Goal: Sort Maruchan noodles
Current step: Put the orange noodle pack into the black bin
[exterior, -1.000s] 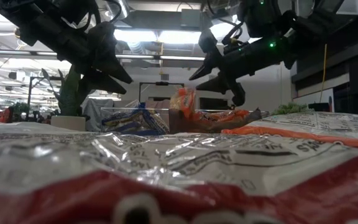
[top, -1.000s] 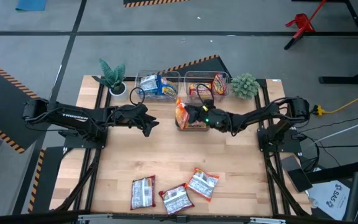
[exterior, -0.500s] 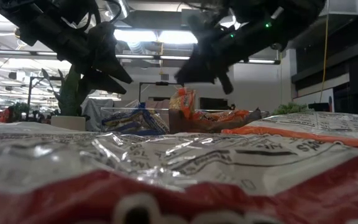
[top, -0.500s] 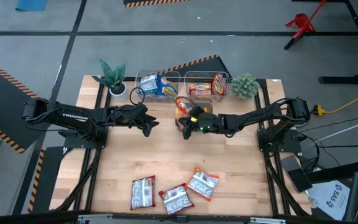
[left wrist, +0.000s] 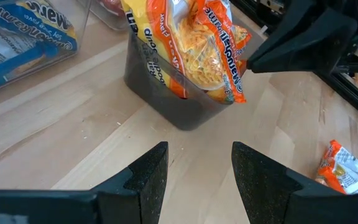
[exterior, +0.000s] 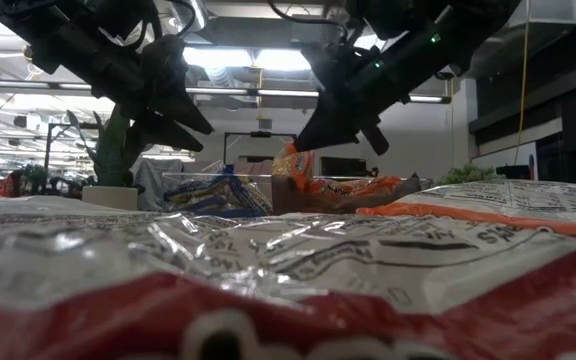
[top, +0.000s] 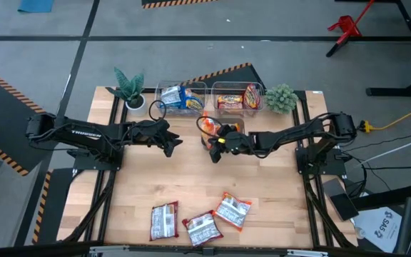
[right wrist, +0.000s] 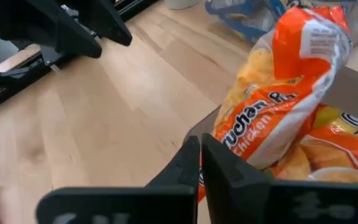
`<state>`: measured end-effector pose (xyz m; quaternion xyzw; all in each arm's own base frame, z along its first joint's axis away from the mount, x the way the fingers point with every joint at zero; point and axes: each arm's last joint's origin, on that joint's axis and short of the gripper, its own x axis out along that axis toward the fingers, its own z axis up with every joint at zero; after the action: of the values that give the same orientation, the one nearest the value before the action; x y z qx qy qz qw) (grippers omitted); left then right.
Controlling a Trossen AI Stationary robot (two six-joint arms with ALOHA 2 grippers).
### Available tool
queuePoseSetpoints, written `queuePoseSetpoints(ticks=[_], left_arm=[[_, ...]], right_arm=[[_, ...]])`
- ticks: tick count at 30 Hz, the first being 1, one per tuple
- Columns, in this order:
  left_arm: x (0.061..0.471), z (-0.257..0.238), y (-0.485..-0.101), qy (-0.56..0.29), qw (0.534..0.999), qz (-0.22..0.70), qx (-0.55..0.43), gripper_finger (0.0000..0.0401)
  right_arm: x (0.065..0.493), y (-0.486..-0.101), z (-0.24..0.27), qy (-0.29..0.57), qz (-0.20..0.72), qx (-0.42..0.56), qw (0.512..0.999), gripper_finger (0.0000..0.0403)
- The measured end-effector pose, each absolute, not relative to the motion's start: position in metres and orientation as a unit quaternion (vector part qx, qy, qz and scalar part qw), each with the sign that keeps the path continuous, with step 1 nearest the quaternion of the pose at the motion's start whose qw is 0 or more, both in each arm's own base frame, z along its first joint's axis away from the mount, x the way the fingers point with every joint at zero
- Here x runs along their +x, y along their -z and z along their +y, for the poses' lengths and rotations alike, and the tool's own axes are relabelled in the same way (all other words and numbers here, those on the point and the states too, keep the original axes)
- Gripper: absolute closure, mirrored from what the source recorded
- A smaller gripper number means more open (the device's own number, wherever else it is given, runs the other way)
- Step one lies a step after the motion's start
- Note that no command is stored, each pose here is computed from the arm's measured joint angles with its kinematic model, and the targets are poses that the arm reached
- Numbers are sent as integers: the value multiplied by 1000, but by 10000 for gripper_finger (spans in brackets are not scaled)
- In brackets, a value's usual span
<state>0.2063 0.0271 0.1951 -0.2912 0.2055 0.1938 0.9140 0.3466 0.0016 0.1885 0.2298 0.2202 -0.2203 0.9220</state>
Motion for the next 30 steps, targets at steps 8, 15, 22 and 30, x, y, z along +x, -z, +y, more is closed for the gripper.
queuePoseSetpoints(ticks=[8, 15, 22, 30], left_arm=[[206, 27, -195, -196, 914, 205, -290, 229], [206, 28, -195, -205, 913, 202, -288, 229], [206, 28, -195, -212, 913, 200, -286, 229], [206, 28, -195, -213, 913, 199, -285, 229]], right_arm=[[355, -163, 2, 208, 248, 233, 917, 400], [355, -161, -10, 233, 246, 229, 912, 402], [356, -147, -18, 226, 277, 237, 903, 402], [356, -144, -22, 223, 286, 243, 900, 402]])
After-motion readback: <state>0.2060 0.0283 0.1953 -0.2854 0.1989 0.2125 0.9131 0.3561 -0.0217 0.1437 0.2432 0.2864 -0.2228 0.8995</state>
